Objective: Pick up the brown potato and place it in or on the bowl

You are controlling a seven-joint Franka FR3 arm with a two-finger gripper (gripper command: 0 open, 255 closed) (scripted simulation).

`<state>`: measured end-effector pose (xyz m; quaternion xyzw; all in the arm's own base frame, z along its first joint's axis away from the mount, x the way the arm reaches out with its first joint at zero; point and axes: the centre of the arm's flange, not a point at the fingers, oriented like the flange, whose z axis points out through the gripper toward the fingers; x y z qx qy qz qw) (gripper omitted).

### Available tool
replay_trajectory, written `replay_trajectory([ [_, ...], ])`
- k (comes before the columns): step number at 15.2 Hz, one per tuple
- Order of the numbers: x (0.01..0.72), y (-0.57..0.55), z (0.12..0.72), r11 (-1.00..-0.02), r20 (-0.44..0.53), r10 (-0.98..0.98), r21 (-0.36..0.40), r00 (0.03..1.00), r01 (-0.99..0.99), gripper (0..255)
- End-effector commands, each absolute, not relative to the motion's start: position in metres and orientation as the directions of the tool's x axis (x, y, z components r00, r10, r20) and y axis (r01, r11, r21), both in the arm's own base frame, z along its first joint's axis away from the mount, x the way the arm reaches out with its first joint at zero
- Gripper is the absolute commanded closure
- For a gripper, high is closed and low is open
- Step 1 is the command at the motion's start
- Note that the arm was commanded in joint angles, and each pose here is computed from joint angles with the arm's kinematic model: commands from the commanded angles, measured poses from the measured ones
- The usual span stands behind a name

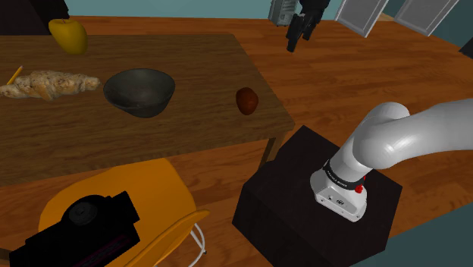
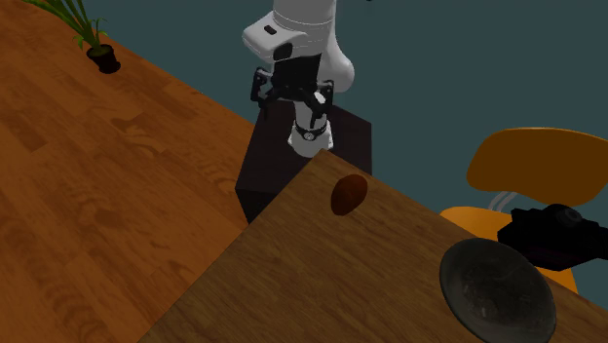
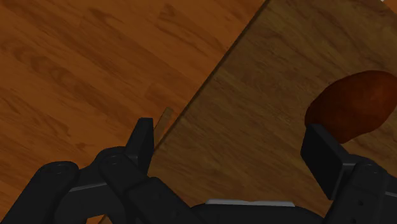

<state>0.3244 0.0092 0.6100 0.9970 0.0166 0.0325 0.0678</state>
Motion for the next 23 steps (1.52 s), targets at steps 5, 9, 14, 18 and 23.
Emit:
replay_trajectory([
  [5,0.329,0.022,0.569,-0.992,0.086,-0.124,0.010,0.989,-0.126,0],
  [9,0.337,0.040,0.530,-0.955,0.088,-0.285,-0.118,0.955,-0.274,0],
  [14,0.353,0.065,0.485,-0.855,0.061,-0.473,-0.273,0.879,-0.441,0],
  [18,0.362,0.077,0.462,-0.813,0.046,-0.527,-0.319,0.849,-0.487,0],
  [23,0.367,0.083,0.437,-0.813,0.046,-0.527,-0.319,0.849,-0.487,0],
])
